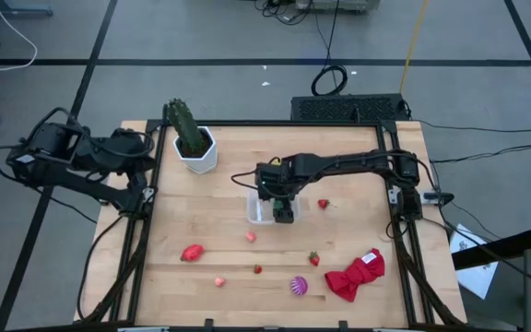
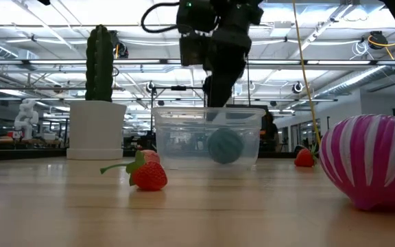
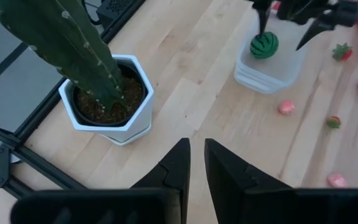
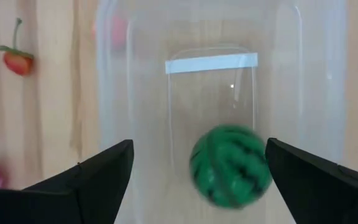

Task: Pick and placing Produce into tupperware
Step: Put the top strawberry into the transparent bin

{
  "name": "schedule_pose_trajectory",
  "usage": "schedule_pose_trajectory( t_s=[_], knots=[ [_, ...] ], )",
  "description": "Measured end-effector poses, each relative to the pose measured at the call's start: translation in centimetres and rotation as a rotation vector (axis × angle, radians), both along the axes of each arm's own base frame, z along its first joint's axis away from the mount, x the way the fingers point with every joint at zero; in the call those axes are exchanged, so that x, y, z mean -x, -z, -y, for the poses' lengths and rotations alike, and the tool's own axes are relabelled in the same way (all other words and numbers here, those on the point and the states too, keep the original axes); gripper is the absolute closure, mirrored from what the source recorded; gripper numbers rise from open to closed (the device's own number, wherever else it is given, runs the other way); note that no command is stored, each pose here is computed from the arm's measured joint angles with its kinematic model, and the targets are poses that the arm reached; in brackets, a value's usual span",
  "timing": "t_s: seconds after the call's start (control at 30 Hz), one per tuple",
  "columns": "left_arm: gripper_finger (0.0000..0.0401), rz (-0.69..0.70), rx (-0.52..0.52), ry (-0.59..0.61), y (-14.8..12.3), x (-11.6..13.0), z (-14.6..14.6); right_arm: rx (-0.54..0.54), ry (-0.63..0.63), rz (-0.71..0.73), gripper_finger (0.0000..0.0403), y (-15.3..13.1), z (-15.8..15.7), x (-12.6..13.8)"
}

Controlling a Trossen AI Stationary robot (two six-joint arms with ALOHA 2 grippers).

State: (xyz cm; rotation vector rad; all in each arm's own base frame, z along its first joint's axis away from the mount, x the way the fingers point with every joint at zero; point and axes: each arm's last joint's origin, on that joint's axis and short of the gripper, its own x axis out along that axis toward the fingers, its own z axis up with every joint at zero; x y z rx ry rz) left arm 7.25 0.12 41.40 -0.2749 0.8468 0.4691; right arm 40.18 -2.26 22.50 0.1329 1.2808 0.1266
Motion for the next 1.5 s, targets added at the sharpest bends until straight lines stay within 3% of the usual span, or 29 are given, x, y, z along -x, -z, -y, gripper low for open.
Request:
schedule_pose_trajectory(
  t_s=[0.23, 0.4, 0.7, 0.87, 1.23, 1.37, 1.5],
  knots=[
    [0.035, -0.023, -0.019, 0.014, 0.1, -0.5, 0.1, -0.007, -0.006, -0.05, 0.0046, -4.6, -0.8, 0.5],
    [0.035, -0.038, -0.02, 0.014, 0.2, -1.0, 0.1, 0.001, -0.037, -0.052, 0.0046, -7.8, -1.2, 2.5],
    [0.035, -0.044, -0.02, 0.013, 0.2, -1.2, 0.1, 0.124, -0.035, -0.222, 0.0046, -10.1, -0.9, 6.5],
    [0.035, -0.043, -0.019, 0.013, 0.2, -1.2, 0.1, 0.146, -0.006, -0.273, 0.0046, -8.2, -0.4, 6.9],
    [0.035, -0.038, -0.008, -0.002, 0.2, -1.1, 0.1, 0.088, 0.164, -0.573, 0.0046, 0.8, 3.1, 10.1],
    [0.035, -0.038, -0.008, -0.002, 0.2, -1.1, 0.1, 0.01, 0.226, -0.58, 0.0047, 2.6, 3.6, 10.7],
    [0.035, -0.038, -0.008, -0.002, 0.2, -1.1, 0.1, -0.001, 0.279, -0.548, 0.0047, 3.3, 3.9, 10.6]
  ],
)
